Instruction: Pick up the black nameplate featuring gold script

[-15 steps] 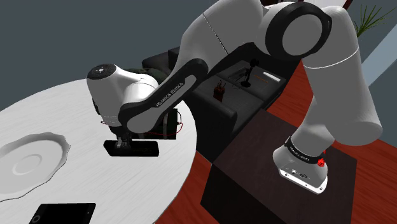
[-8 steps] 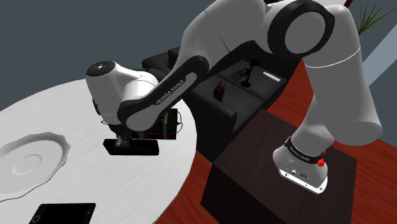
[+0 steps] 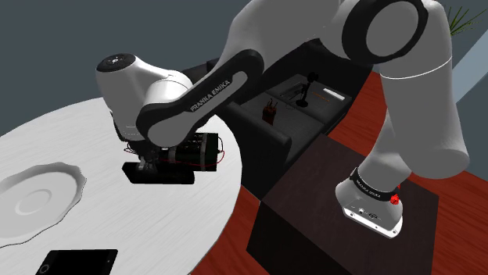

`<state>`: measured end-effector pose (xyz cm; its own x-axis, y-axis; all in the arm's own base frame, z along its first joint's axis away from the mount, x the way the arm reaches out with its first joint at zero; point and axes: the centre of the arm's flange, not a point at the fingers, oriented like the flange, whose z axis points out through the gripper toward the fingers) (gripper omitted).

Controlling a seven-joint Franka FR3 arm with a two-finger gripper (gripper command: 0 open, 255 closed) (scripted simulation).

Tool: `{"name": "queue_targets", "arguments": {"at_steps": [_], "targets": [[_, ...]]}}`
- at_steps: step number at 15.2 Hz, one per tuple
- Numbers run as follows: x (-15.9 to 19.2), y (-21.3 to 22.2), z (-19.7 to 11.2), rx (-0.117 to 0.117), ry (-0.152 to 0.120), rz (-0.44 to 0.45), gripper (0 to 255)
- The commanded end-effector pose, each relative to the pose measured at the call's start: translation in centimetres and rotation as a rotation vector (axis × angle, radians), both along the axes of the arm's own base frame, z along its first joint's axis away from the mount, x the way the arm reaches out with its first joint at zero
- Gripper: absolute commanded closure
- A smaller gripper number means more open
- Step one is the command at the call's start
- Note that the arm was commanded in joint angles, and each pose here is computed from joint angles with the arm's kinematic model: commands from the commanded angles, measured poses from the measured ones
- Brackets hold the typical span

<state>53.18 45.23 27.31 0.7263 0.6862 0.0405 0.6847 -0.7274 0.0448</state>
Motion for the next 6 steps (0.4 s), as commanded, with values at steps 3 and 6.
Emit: {"name": "queue_targets", "arguments": {"at_steps": [3,6], "targets": [[0.0,0.1,2.1,0.000,0.000,0.000,255],[0.0,0.1,2.7,0.000,0.000,0.000,255]]}}
